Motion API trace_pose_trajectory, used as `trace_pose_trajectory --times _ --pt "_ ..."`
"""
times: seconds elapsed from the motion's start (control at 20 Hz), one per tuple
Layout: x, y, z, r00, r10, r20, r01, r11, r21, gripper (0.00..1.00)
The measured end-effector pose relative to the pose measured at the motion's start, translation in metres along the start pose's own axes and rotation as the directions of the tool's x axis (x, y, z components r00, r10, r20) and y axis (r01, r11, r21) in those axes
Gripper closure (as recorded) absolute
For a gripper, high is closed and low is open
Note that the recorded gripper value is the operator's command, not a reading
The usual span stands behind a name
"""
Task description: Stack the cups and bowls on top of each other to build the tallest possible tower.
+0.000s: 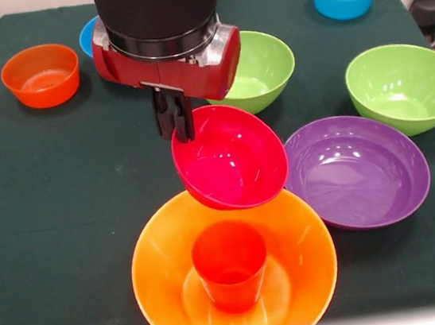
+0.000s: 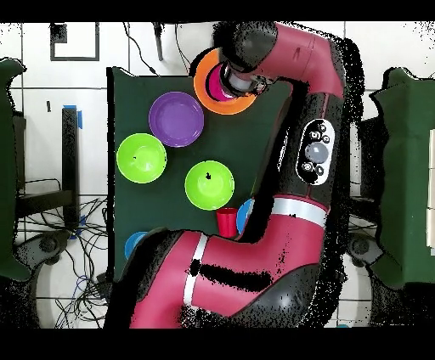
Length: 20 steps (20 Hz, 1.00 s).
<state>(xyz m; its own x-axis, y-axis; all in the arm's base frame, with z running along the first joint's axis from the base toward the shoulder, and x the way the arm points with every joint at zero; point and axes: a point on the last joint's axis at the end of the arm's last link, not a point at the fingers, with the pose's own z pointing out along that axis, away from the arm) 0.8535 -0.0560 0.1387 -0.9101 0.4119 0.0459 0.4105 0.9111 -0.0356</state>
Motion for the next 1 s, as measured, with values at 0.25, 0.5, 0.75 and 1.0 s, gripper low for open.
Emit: trace_pose_trajectory --times 0.25,0.5,0.75,1.0 --pt "0.000 0.000 0.005 1.0000 0.000 -0.004 0.000 1.0000 0.004 1.00" --pt "-0.004 0.001 0.009 1.0000 -0.004 0.008 0.004 1.0000 0.007 1.00" --pt "-0.013 0.003 0.007 0.9992 -0.012 0.037 0.011 0.9999 0.012 1.00" --pt "-0.018 0.006 0.005 0.9986 -0.019 0.049 0.018 0.9996 0.020 1.00"
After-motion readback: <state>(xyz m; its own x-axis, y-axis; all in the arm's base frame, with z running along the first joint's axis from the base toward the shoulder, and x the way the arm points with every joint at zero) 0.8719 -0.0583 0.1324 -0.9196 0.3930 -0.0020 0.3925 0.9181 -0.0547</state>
